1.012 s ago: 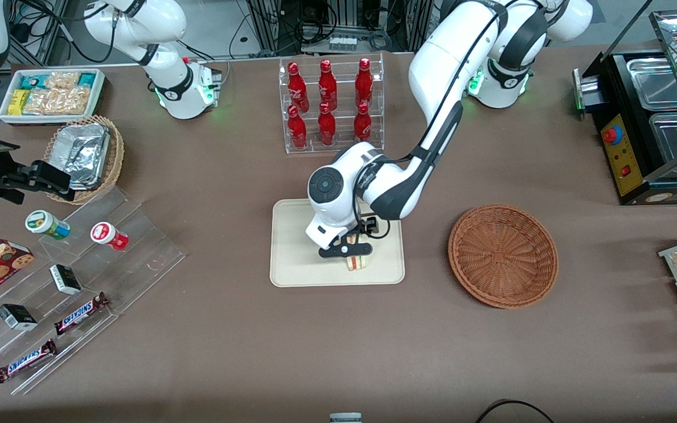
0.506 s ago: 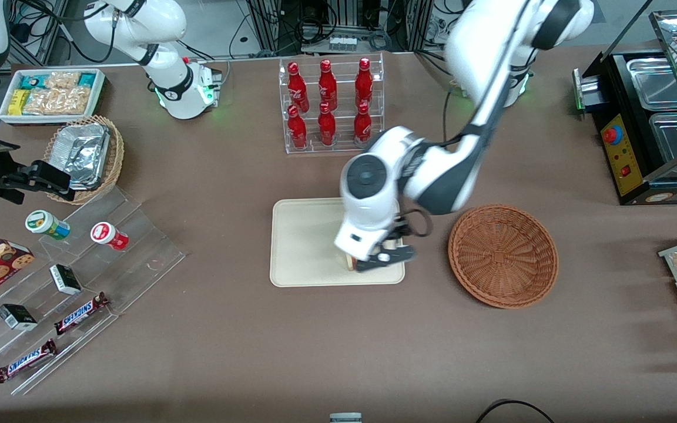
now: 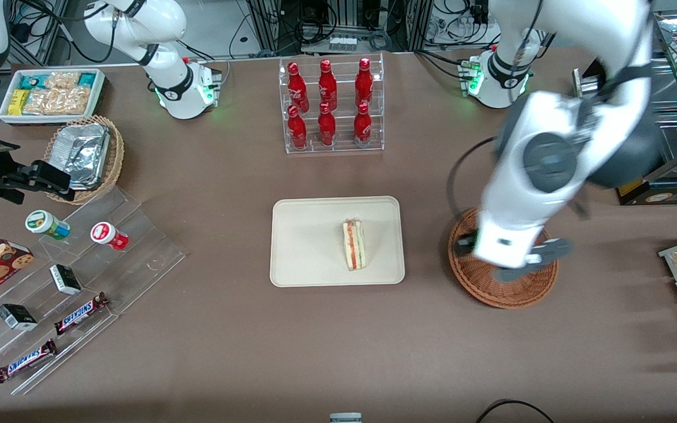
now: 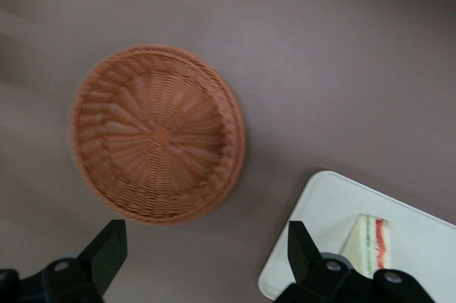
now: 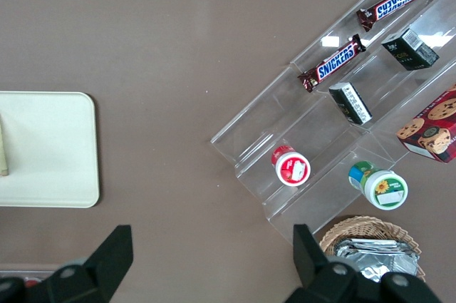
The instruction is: Place sandwich from basket to tray
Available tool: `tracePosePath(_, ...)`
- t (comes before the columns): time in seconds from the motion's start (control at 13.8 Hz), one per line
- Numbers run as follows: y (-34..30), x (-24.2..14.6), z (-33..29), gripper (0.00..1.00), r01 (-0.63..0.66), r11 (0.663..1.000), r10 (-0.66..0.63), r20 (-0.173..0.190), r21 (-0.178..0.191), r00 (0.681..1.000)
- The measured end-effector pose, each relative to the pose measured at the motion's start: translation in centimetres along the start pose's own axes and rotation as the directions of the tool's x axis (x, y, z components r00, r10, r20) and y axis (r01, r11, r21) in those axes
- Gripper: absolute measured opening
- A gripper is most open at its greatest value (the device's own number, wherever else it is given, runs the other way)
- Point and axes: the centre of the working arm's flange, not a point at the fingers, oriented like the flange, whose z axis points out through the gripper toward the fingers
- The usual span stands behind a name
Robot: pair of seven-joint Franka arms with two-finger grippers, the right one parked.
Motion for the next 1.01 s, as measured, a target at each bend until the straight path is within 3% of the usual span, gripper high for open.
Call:
tracePosePath(0.14, -4.5, 2.1, -2.1, 1.00, 0.012, 1.000, -0.012, -0.004, -0.007, 1.000)
tracePosePath(0.58, -16.6, 7.0, -3.9, 1.00, -0.103, 0.995, 0.103, 0.040, -0.004, 0.994)
tracePosePath(0.65, -18.6, 7.3, -4.2, 1.00, -0.127, 0.992, 0.127, 0.048, -0.013, 0.991)
tracePosePath(0.87, -24.3, 7.0, -4.5, 1.00, -0.230, 0.968, 0.238, 0.082, -0.098, 0.968)
tracePosePath(1.01, -26.2, 5.1, -3.9, 1.00, -0.286, 0.951, 0.298, 0.103, -0.118, 0.949)
